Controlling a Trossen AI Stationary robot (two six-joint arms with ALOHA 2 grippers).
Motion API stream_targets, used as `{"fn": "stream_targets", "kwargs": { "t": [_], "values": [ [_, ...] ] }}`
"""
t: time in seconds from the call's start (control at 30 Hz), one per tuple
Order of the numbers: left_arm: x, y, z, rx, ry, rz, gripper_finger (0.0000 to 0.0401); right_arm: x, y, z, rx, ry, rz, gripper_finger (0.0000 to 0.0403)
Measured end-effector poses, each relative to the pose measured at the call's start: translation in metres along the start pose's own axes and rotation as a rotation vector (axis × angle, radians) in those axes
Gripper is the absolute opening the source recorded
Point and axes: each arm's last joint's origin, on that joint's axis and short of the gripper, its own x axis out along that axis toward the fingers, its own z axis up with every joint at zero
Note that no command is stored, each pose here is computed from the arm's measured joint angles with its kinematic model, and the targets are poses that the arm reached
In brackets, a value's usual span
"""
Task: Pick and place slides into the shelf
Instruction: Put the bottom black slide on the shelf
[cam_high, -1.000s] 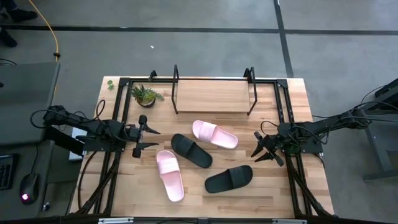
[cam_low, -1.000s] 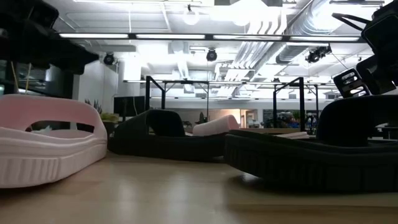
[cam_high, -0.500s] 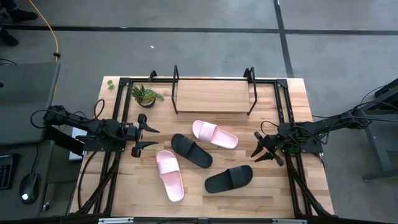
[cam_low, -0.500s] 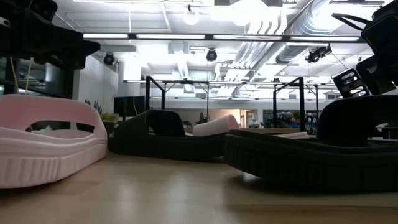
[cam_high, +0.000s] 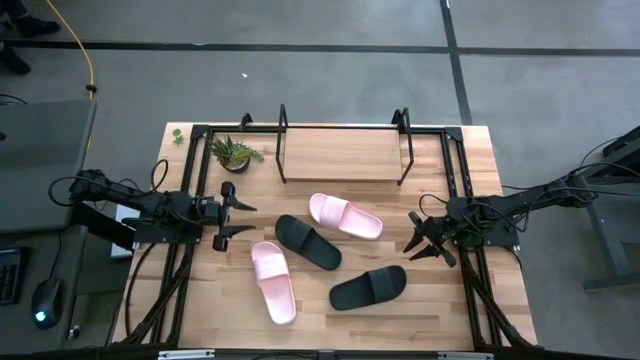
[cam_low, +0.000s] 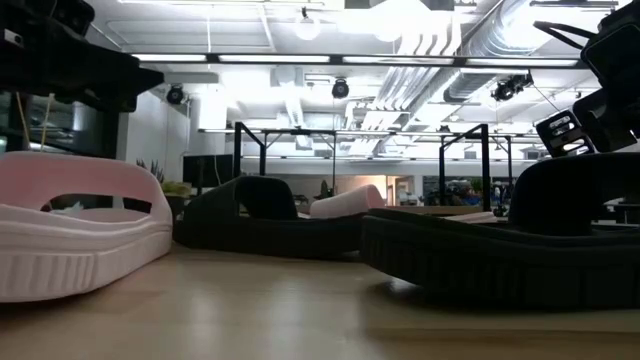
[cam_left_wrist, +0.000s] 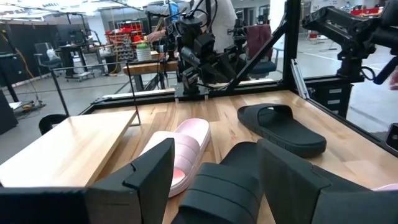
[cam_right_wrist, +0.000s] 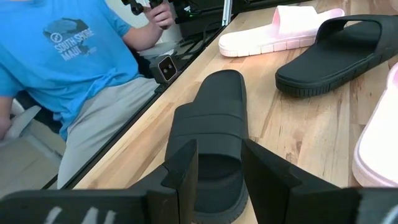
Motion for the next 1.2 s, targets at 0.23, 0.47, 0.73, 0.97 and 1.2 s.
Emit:
{"fn": "stream_targets", "kwargs": {
  "t": [0.23,0.47,0.73,0.97,1.2],
  "values": [
    [0.0000,0.0000,0.0000,-0.019,0.000,0.001,0.0211,-0.0003,-0.0034,0.0006,-0.158,-0.011,-0.112,0.0115],
    [0.0000,0.0001,-0.0010,-0.106,0.011,0.006,0.0211,-0.0007,-0.0062,-0.0004,-0.145,-0.006,-0.204,0.0115],
    [-0.0001,0.0018,-0.0016,-0.188,0.014,0.066,0.0211,-0.0008,-0.0071,-0.0016,-0.139,0.009,-0.230,0.0115],
    [-0.0001,0.0020,-0.0015,-0.188,0.014,0.073,0.0211,-0.0008,-0.0071,-0.0016,-0.139,0.010,-0.230,0.0115],
    [-0.0001,0.0020,-0.0014,-0.188,0.012,0.075,0.0211,-0.0009,-0.0073,-0.0015,-0.213,0.018,-0.238,0.0115]
  ]
}}
